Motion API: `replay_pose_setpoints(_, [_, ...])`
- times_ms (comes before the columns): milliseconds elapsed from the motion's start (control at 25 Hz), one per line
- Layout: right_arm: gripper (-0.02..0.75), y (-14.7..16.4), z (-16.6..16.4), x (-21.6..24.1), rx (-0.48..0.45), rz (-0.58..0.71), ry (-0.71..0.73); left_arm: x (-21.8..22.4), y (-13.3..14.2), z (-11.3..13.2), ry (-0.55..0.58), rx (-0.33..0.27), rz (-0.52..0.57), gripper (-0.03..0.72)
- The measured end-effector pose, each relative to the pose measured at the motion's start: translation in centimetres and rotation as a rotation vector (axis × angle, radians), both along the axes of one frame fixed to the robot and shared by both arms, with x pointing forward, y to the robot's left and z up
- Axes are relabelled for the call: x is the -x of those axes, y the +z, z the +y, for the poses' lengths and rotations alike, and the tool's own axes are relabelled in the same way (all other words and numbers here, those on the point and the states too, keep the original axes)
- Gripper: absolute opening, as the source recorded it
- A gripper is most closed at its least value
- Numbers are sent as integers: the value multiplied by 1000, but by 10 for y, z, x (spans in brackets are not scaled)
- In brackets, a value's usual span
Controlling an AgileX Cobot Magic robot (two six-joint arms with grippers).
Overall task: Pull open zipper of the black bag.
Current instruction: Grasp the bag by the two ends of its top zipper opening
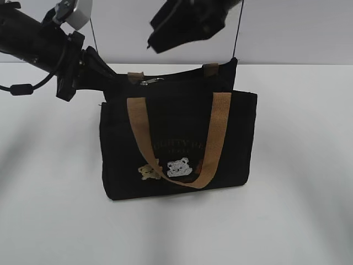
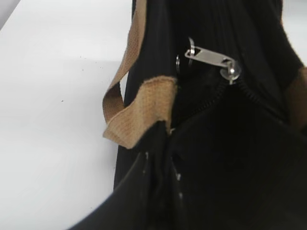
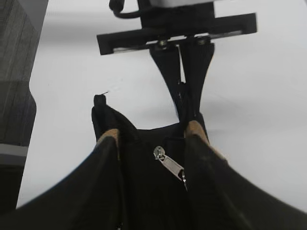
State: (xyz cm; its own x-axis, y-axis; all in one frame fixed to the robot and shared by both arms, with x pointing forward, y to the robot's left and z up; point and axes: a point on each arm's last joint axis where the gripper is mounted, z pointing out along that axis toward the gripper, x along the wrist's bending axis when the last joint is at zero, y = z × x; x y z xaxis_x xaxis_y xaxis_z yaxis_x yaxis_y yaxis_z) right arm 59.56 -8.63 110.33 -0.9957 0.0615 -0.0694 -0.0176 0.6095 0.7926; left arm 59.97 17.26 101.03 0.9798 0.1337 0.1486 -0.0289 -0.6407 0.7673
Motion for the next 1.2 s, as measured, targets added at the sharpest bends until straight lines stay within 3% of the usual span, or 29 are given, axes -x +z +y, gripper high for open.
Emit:
replay_pose_setpoints(280, [217, -23, 13, -7, 37, 2, 12, 1, 0, 0, -10, 3, 6, 36])
replay_pose_setpoints(1200, [207, -50, 31, -11, 31, 4, 98, 1, 0, 0, -12, 2, 6, 36])
